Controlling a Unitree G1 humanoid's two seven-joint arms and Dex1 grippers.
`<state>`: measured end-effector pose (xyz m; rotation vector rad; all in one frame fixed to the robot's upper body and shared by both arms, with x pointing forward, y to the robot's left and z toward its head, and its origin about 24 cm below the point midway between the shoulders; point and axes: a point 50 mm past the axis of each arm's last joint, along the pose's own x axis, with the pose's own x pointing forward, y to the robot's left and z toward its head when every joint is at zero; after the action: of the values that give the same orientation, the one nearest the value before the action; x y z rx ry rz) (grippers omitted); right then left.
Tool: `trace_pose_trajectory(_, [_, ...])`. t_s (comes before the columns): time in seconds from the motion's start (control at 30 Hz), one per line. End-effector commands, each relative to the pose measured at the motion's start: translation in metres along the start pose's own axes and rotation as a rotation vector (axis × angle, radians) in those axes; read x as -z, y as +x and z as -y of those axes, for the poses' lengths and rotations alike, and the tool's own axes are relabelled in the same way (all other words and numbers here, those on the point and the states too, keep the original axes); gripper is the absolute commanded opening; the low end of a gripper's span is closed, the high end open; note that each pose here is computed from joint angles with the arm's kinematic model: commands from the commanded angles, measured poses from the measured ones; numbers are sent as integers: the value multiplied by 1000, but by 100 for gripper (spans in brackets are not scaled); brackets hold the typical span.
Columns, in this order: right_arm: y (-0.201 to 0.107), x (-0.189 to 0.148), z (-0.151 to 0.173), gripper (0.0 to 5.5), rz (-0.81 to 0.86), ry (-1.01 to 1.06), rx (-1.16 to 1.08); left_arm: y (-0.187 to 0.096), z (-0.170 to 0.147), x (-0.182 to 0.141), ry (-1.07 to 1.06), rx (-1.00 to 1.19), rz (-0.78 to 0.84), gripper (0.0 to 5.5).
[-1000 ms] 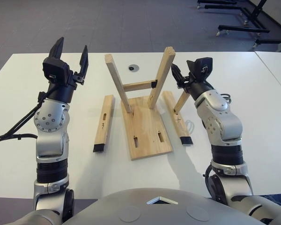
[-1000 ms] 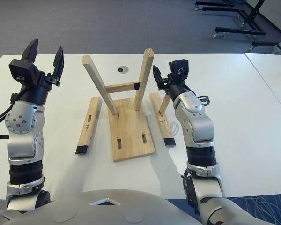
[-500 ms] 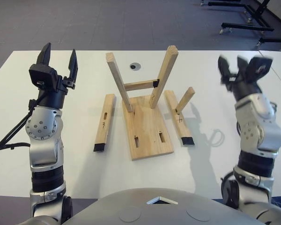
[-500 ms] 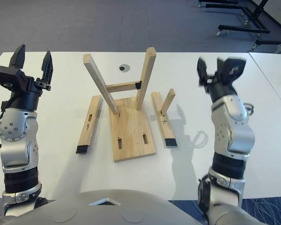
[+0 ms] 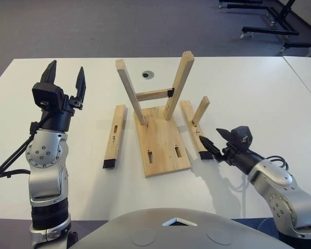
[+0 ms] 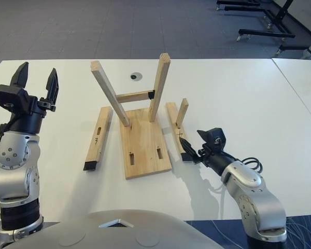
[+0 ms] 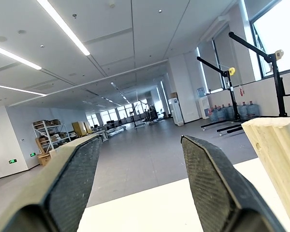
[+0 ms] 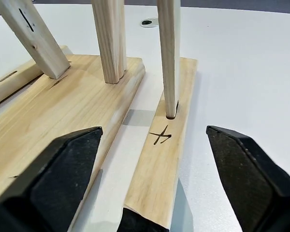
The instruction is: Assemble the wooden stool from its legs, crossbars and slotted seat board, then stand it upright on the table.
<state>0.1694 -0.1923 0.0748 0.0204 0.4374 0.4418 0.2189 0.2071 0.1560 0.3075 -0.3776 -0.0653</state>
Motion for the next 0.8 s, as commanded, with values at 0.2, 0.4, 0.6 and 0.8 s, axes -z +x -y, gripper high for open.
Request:
trace_pose_trajectory(0.2, [21,21,5,418,-164,-6,98,12,7,-2,-2,70,9,297])
trace_pose_trajectory(0.4, [11,25,23,418,-241,-19,145,17,10,-3,-2,98,16,297])
trace_pose_trajectory(0.6, [-8,26,57,399,-276,-65,217,12,12,-1,-1,73,10,297])
trace_pose_trajectory(0.8, [-3,26,67,303,-250,-46,156,16,14,0,-6,71,18,297])
